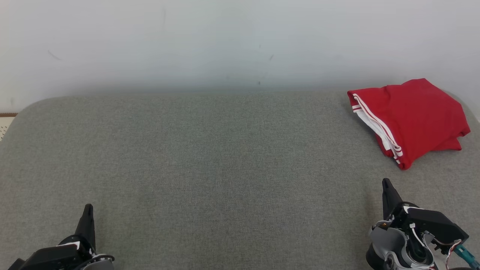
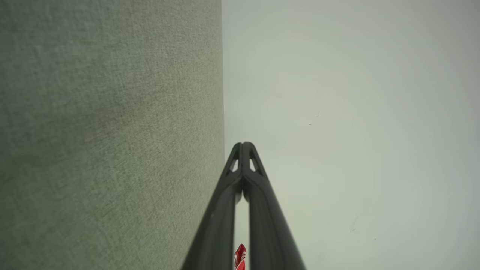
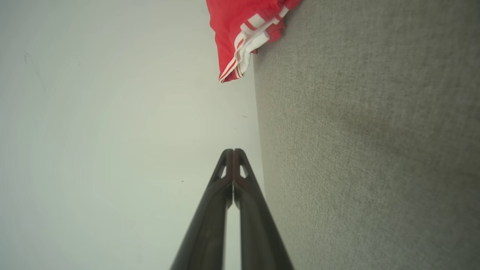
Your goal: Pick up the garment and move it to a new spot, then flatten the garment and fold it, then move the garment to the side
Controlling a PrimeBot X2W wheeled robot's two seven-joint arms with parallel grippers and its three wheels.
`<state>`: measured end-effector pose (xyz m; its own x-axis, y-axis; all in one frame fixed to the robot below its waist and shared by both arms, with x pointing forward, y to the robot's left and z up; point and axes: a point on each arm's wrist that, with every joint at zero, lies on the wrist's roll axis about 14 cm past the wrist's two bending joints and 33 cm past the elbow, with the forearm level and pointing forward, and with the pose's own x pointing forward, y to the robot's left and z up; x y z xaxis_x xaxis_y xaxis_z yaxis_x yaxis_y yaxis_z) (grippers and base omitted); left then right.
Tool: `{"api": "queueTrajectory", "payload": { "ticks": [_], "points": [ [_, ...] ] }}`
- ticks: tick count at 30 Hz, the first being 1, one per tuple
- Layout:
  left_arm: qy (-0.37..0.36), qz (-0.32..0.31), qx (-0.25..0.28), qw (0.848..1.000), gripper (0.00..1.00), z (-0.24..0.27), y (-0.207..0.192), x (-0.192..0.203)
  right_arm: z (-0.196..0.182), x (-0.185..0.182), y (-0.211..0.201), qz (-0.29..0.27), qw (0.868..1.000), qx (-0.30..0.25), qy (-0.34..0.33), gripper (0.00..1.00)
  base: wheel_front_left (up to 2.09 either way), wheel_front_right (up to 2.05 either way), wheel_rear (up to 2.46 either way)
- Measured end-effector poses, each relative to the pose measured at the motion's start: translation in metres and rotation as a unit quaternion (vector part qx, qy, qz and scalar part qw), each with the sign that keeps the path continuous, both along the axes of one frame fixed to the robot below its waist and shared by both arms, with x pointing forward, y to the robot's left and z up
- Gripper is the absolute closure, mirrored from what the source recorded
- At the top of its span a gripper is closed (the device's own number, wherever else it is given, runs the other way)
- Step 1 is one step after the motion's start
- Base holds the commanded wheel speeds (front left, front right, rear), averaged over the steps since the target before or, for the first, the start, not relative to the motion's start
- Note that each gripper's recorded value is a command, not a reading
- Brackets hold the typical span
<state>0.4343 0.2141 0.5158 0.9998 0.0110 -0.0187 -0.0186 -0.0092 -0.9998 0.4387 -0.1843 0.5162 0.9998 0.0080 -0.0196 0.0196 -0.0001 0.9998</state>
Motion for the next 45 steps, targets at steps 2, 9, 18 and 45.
{"api": "queueTrajectory", "payload": {
  "ticks": [2,9,18,45],
  "points": [
    [0.000,0.000,0.000,1.000,1.00,0.0000,0.0001,0.0000,0.0001,0.0000,0.0000,0.000,1.000,0.000,0.000,1.00,0.00,0.00,0.00],
    [0.000,0.000,0.000,1.000,1.00,0.0000,0.0001,0.0000,0.0000,0.0000,0.0000,0.000,1.000,0.000,0.000,1.00,0.00,0.00,0.00],
    [0.000,0.000,0.000,1.000,1.00,0.0001,0.0000,0.0000,0.0002,0.0000,0.0001,0.000,1.000,0.000,0.000,1.00,0.00,0.00,0.00],
    [0.000,0.000,0.000,1.000,1.00,0.0001,0.0001,0.0000,0.0002,0.0000,0.0005,0.000,1.000,0.001,0.000,1.00,0.00,0.00,0.00]
  ]
}}
